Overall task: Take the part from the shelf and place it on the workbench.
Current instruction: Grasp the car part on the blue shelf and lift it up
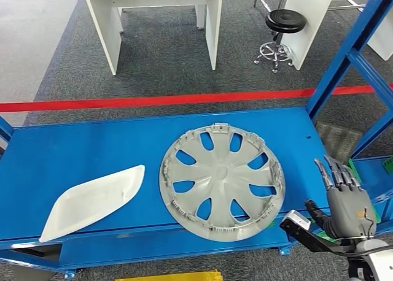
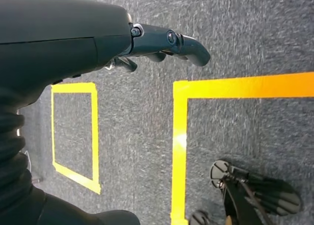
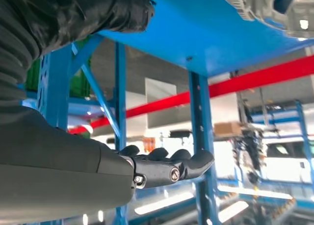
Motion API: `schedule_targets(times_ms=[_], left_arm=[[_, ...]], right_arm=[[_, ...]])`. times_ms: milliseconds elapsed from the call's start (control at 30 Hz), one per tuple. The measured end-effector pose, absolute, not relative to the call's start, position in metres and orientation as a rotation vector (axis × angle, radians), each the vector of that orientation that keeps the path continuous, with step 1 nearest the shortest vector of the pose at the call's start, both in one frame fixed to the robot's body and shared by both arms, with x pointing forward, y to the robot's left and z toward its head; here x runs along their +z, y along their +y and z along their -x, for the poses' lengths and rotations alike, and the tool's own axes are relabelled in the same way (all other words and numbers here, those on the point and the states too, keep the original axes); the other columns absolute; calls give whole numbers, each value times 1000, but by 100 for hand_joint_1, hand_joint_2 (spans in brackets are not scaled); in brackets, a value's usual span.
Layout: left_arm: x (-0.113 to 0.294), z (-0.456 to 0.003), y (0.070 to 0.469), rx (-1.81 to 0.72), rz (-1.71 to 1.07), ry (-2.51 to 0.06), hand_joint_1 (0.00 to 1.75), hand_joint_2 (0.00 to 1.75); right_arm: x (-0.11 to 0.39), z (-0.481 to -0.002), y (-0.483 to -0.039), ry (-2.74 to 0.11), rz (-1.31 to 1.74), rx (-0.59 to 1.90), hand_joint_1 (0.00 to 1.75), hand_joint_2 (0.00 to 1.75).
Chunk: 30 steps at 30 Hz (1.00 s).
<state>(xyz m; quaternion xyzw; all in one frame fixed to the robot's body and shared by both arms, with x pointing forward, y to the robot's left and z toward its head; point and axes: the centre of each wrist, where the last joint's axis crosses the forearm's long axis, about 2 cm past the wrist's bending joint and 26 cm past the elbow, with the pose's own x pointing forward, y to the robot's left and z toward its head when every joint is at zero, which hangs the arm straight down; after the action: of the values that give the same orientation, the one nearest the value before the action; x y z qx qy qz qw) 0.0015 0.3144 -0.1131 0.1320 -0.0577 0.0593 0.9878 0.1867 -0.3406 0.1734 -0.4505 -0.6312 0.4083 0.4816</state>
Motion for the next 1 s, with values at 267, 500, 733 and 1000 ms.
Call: schedule_targets(times_ms=[267, 500, 733, 1000], left_arm=[[-113, -1, 314, 119, -261, -118, 0, 175], [-113, -5, 314, 108, -245, -123, 0, 175], [-113, -6, 316, 102, -242, -118, 0, 175], [-113, -5, 312, 108, -230, -120, 0, 175]], right_arm=[[170, -186, -341, -1515, 1084, 1005, 0, 175], [165, -197, -337, -1501, 943, 1069, 0, 175], [163, -215, -319, -1585, 638, 1108, 0, 175], [181, -217, -309, -1746, 521, 1066, 0, 175]])
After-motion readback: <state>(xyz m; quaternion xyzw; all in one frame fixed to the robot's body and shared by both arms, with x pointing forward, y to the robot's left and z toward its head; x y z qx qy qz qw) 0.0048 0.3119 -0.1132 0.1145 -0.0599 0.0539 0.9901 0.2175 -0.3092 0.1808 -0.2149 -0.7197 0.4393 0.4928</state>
